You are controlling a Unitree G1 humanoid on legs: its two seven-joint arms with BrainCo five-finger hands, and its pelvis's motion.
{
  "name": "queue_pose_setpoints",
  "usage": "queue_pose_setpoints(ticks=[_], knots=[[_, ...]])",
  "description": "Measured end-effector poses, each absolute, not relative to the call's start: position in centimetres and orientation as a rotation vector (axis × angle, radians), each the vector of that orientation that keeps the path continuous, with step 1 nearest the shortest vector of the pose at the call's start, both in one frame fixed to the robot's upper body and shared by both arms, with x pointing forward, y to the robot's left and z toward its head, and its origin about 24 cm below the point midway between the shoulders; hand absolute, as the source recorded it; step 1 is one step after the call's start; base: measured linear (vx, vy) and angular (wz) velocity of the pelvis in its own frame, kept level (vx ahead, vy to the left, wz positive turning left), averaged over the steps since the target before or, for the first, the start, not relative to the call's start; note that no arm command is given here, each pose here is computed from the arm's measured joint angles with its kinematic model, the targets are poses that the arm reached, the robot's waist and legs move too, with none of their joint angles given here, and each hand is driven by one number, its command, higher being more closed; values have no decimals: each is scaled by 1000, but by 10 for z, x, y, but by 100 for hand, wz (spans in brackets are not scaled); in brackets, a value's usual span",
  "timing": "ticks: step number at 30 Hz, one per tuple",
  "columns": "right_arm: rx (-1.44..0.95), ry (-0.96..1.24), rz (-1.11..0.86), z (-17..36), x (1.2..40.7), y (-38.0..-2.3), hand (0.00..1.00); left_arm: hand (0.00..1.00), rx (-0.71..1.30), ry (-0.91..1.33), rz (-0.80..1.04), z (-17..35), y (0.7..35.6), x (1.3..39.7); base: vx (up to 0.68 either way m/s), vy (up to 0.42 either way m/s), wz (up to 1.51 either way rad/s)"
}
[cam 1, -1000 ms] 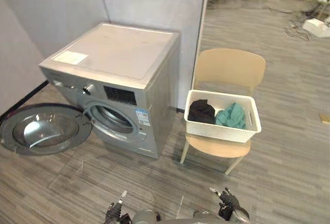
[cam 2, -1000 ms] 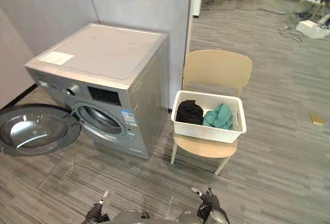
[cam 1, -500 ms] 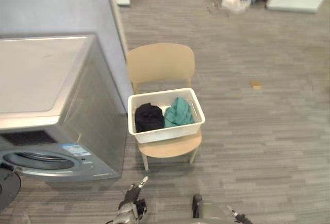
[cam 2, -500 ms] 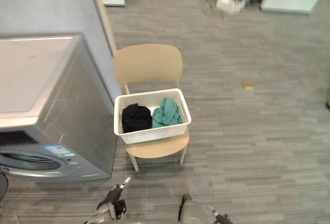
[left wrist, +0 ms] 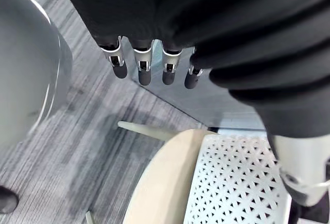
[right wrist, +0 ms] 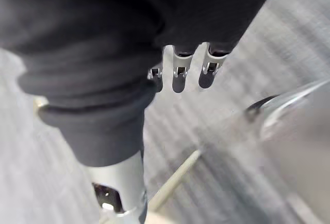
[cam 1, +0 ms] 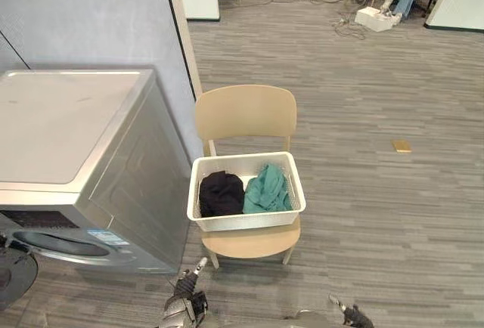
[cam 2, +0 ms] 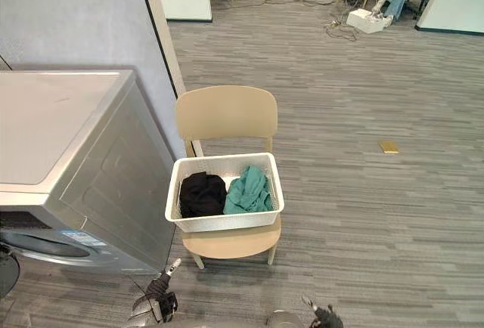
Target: Pick up the laundry basket with both hands and put the clothes into the washing machine.
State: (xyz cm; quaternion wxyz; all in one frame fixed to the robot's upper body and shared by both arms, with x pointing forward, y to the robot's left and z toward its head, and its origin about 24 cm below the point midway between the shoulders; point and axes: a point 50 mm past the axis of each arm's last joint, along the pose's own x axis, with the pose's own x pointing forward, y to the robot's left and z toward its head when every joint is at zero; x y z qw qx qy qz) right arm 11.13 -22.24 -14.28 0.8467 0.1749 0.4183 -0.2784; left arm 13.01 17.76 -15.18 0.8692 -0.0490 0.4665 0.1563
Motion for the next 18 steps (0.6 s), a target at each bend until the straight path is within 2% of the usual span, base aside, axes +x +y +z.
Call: queue_pose_setpoints(ticks=[4, 7, 10, 14, 18], knots=[[263, 455, -618, -72, 171, -255, 0, 0, -68, 988, 295, -153, 176, 125, 35, 190, -8], [187, 204, -654, -20, 191, -270, 0, 0, -7, 1011, 274, -155, 183, 120, 95, 241, 13], [81, 0, -627, 25, 206, -268, 0, 0, 101, 1039, 214, -156, 190, 113, 95, 193, -7], [-30, -126, -535, 56, 225, -251, 0, 0, 150, 1062, 206, -158, 197, 102, 61, 113, -15], [-229, -162, -331, 71, 250, -233, 0, 0, 194, 1049, 136, -158, 188, 106, 26, -12, 5]])
